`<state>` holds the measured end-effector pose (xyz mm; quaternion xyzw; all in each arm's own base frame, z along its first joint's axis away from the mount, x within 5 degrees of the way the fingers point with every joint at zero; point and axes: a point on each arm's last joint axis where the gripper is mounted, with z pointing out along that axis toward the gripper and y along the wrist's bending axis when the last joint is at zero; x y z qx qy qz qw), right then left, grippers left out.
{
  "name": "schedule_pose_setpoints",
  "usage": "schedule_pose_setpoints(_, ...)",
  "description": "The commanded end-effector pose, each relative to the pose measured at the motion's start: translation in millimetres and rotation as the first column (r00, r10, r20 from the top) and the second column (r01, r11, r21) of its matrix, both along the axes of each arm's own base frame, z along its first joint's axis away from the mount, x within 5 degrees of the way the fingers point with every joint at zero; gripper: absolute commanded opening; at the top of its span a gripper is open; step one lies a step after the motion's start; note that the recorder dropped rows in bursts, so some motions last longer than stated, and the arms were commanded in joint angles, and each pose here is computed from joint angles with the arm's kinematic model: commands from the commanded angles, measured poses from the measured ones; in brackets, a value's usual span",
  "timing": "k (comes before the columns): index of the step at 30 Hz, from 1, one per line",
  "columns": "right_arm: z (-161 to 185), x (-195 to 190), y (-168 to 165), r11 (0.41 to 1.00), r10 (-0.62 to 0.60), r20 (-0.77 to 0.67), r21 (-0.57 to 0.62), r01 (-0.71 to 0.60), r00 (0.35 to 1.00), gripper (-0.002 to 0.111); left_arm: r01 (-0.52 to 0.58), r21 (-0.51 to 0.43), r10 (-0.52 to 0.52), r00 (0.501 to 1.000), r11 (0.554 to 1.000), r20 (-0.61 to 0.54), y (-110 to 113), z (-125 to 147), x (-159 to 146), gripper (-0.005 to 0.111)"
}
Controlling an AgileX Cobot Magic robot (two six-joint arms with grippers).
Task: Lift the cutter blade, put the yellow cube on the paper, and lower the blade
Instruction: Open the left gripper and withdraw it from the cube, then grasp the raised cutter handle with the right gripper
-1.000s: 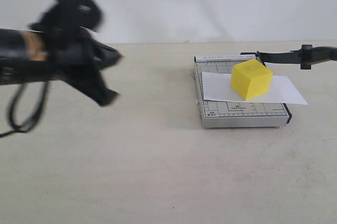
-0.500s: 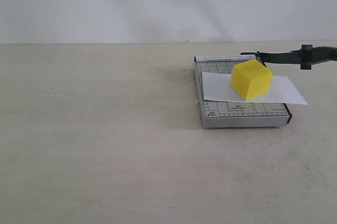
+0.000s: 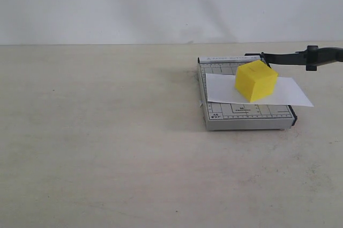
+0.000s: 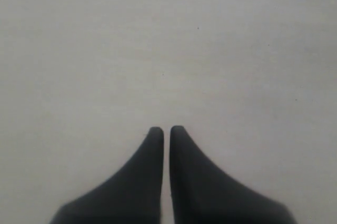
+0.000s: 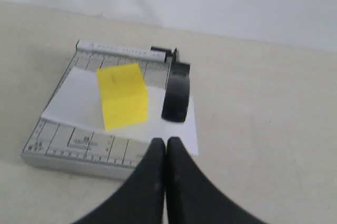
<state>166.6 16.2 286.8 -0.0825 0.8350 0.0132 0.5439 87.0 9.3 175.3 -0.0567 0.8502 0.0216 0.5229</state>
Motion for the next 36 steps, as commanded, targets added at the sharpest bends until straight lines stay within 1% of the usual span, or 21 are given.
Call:
schedule_pose_setpoints(1, 19, 7, -2, 1.0, -0.03, 0.144, 0.011, 0.029, 0.989, 0.0, 0.016, -0.007, -0.015, 0.998, 1.0, 0.069, -2, 1, 1, 0.004)
schedule_pose_setpoints(6, 34, 31, -4, 0.998, -0.07, 0.274, 0.019, 0.068, 0.959, 0.0, 0.018, 0.0, -0.018, 0.998, 1.0, 0.064, -2, 1, 1, 0.004)
schedule_pose_setpoints(7, 34, 40, -4, 0.997, -0.074, 0.27, 0.017, 0.072, 0.96, 0.0, 0.017, -0.003, -0.017, 0.998, 1.0, 0.064, -2, 1, 1, 0.004)
schedule_pose_setpoints(8, 33, 51, -3, 0.998, -0.07, 0.24, 0.014, 0.069, 0.968, 0.0, 0.017, -0.003, -0.017, 0.998, 1.0, 0.064, -2, 1, 1, 0.004)
schedule_pose_setpoints(10, 30, 71, 1, 0.999, -0.046, 0.127, 0.006, 0.045, 0.991, 0.0, 0.017, -0.002, -0.017, 0.998, 1.0, 0.066, -2, 1, 1, 0.004)
schedule_pose_setpoints(13, 41, 93, 8, 1.0, 0.005, -0.062, 0.022, -0.004, 0.998, 0.005, 0.017, -0.002, -0.017, 0.998, 1.0, 0.066, -2, 1, 1, 0.004)
schedule_pose_setpoints(16, 54, 106, 13, 0.997, 0.03, -0.21, 0.076, -0.015, 0.977, 0.019, 0.019, -0.002, -0.019, 0.998, 1.0, 0.066, -2, 1, 1, 0.004)
schedule_pose_setpoints(17, 59, 110, 14, 0.997, 0.034, -0.243, 0.078, -0.015, 0.969, 0.026, 0.024, 0.003, -0.024, 0.998, 1.0, 0.066, -2, 1, 1, 0.004)
schedule_pose_setpoints(19, 62, 117, 13, 0.999, 0.027, -0.291, 0.045, -0.014, 0.956, 0.038, 0.033, 0.015, -0.034, 0.997, 0.999, 0.064, -2, 1, 1, 0.004)
schedule_pose_setpoints(20, 62, 122, 11, 1.0, 0.004, -0.311, 0.028, 0.005, 0.95, 0.041, 0.033, 0.015, -0.034, 0.997, 0.999, 0.064, -2, 1, 1, 0.004)
schedule_pose_setpoints(22, 56, 130, 5, 0.998, -0.059, -0.348, -0.031, 0.051, 0.936, 0.041, 0.035, 0.014, -0.036, 0.997, 0.999, 0.065, -3, 1, 1, 0.004)
schedule_pose_setpoints(25, 36, 139, 0, 0.991, -0.133, -0.438, -0.065, 0.116, 0.889, 0.041, 0.053, 0.014, -0.054, 0.996, 0.998, 0.065, -4, 1, 1, 0.004)
schedule_pose_setpoints(27, 22, 146, 1, 0.991, -0.135, -0.491, -0.062, 0.12, 0.861, 0.041, 0.053, 0.014, -0.054, 0.996, 0.998, 0.065, -4, 1, 1, 0.004)
schedule_pose_setpoints(32, 0, 157, 3, 0.991, -0.132, -0.56, -0.058, 0.121, 0.818, 0.041, 0.053, 0.014, -0.054, 0.996, 0.998, 0.065, -4, 1, 1, 0.004)
schedule_pose_setpoints(36, -6, 158, 3, 0.991, -0.132, -0.583, -0.059, 0.12, 0.801, 0.04, 0.053, 0.014, -0.054, 0.996, 0.998, 0.065, -4, 1, 1, 0.004)
